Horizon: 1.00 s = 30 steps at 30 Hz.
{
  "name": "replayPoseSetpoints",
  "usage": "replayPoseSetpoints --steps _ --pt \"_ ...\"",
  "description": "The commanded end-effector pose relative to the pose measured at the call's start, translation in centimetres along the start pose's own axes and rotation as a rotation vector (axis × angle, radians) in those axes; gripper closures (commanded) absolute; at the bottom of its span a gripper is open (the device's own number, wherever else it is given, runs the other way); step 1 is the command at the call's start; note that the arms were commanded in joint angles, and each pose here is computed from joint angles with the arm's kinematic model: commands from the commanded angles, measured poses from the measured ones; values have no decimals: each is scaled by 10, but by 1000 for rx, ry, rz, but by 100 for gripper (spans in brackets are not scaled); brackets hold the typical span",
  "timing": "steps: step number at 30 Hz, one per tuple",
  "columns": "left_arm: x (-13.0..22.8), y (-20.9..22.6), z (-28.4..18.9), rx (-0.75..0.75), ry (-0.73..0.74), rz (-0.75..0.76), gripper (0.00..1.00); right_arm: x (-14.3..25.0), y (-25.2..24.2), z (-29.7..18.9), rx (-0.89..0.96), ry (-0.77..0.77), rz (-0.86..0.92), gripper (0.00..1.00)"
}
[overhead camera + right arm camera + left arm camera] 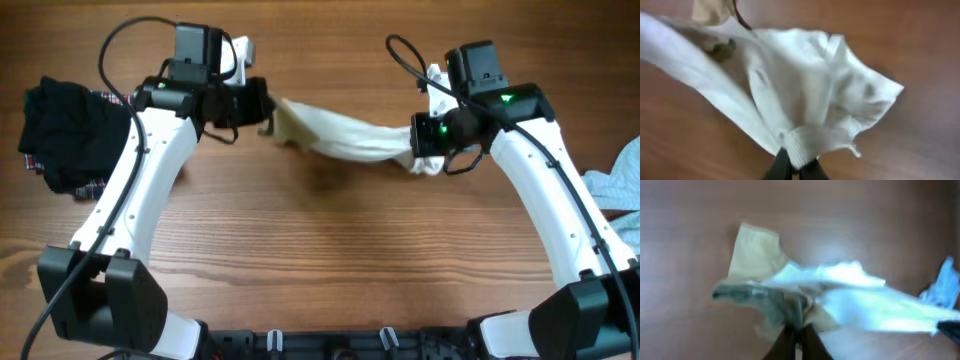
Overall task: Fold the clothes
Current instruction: 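Lay the garment flat on the table center with both grippers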
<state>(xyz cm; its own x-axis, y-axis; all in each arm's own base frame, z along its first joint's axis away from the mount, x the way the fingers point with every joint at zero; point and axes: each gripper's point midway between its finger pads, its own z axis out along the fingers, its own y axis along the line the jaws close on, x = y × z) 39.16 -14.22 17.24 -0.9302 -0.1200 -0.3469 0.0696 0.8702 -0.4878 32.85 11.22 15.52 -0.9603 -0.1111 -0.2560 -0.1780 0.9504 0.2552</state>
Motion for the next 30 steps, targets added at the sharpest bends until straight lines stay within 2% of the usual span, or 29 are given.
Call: replayPoseSetpoints --steps 1,2,7,12,14,16,18,24,27,30 --pt "29 15 -4 -61 115 -54 56 18 12 -6 -81 66 -60 70" --pt "37 20 -6 -91 146 -70 52 21 12 -7 -78 81 -69 66" --pt "70 28 -14 -141 272 -123 36 16 12 -6 -77 60 -84 62" --pt "95 44 7 -242 314 -73 36 10 12 -6 -78 34 -88 59" --pt "105 59 35 -261 281 -36 41 8 12 -6 -78 26 -89 58" --pt "107 70 61 -235 211 -10 50 7 11 -6 -70 22 -80 58" --pt "108 82 72 -252 172 0 50 7 11 -6 -70 23 -80 59" --pt "111 86 95 -216 177 0 54 5 11 -6 -68 15 -82 59" --pt "124 83 106 -181 233 -13 64 5 10 -6 -63 15 -82 59" --pt "126 81 106 -181 243 -8 91 5 6 -5 -41 13 -82 59"
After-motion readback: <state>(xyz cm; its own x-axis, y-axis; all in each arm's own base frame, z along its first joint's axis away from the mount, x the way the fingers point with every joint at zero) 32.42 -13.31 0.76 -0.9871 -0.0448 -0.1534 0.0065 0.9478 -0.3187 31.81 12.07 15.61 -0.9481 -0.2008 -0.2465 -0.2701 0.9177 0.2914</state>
